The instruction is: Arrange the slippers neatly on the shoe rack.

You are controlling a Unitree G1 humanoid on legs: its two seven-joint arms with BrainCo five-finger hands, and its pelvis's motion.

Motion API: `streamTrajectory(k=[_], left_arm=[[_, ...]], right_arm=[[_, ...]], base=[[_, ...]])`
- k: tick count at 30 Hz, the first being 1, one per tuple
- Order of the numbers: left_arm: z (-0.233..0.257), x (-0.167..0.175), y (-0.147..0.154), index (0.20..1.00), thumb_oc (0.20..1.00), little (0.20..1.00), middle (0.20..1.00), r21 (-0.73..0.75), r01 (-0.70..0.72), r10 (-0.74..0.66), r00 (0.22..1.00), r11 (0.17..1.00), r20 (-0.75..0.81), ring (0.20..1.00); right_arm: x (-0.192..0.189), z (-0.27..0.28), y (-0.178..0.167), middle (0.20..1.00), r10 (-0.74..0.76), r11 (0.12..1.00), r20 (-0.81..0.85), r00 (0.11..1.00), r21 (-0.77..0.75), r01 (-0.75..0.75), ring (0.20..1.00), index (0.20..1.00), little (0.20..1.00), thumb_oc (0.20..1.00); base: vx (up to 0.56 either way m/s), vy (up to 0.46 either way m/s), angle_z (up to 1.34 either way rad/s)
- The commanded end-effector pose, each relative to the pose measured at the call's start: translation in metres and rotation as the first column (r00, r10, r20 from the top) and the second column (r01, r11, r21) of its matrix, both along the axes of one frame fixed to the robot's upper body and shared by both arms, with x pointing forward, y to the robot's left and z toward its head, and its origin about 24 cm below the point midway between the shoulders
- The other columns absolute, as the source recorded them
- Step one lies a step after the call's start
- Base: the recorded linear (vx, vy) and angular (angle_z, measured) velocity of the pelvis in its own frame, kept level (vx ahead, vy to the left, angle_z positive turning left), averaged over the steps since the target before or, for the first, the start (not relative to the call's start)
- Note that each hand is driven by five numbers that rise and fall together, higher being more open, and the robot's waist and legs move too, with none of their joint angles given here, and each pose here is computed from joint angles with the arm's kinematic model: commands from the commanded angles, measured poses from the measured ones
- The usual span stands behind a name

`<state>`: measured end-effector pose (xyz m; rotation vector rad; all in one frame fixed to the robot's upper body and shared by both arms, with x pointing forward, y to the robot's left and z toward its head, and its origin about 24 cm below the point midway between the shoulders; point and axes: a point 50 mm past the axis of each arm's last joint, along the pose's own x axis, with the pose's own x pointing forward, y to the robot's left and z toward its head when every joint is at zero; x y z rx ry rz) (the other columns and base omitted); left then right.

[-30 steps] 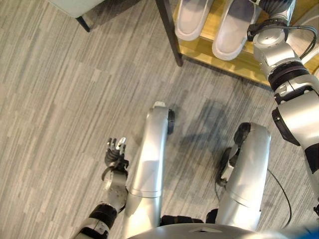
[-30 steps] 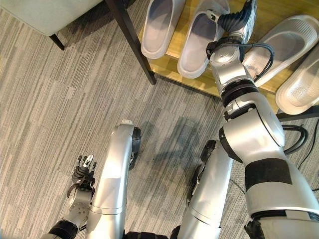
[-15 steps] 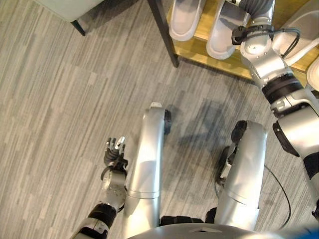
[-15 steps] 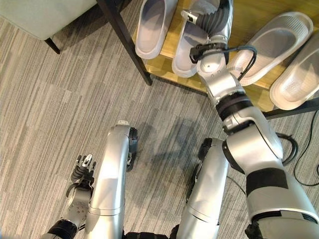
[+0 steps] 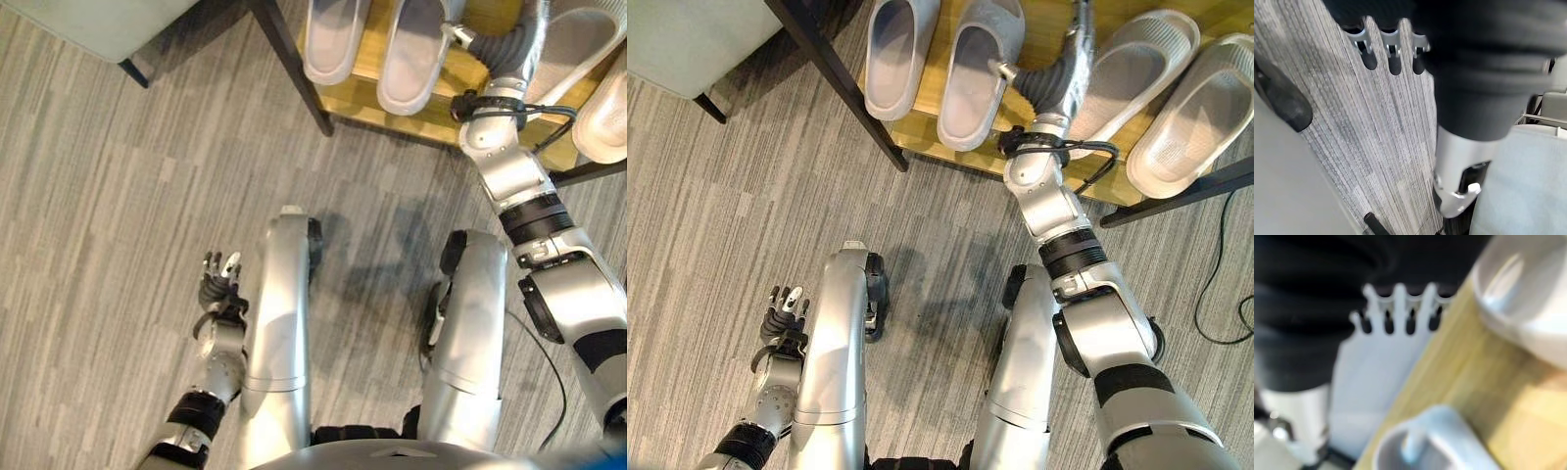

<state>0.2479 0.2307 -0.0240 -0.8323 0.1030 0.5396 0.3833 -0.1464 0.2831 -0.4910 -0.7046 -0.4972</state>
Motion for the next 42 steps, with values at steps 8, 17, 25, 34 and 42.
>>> streamTrajectory(k=[8,17,25,34,42], left_arm=[[-0.003,-0.003,-0.003,1.000,1.000,1.000,1.000,-0.023,-0.062,0.062,0.998,0.998,-0.014,1.000],[0.004,0.012,-0.016,1.000,1.000,1.000,1.000,-0.021,-0.046,0.046,0.999,0.999,-0.004,1.000],[0.010,0.025,-0.023,1.000,1.000,1.000,1.000,-0.047,-0.067,0.067,0.998,0.997,0.002,1.000],[0.006,0.024,-0.023,1.000,1.000,1.000,1.000,-0.032,-0.052,0.052,0.999,0.998,-0.013,1.000],[-0.015,-0.002,-0.006,1.000,1.000,1.000,1.000,0.006,-0.025,0.025,0.996,1.000,-0.086,1.000]], right_arm=[[-0.016,0.019,0.038,1.000,0.182,0.983,0.108,0.977,-0.048,-0.177,1.000,1.000,1.000,1.000],[-0.012,-0.007,0.060,1.000,0.210,0.978,0.023,0.978,-0.007,-0.210,1.000,1.000,1.000,1.000],[-0.007,-0.014,0.084,1.000,0.303,0.950,-0.036,0.952,0.088,-0.299,1.000,1.000,1.000,1.000],[0.004,0.011,0.093,1.000,0.291,0.953,-0.039,0.956,0.101,-0.286,1.000,1.000,1.000,1.000],[0.015,0.026,0.084,1.000,0.251,0.966,-0.070,0.966,0.081,-0.245,1.000,1.000,1.000,1.000]], base=[[0.00,0.000,0.00],[0.00,0.000,0.00],[0.00,0.000,0.00],[0.00,0.000,0.00],[0.00,0.000,0.00]])
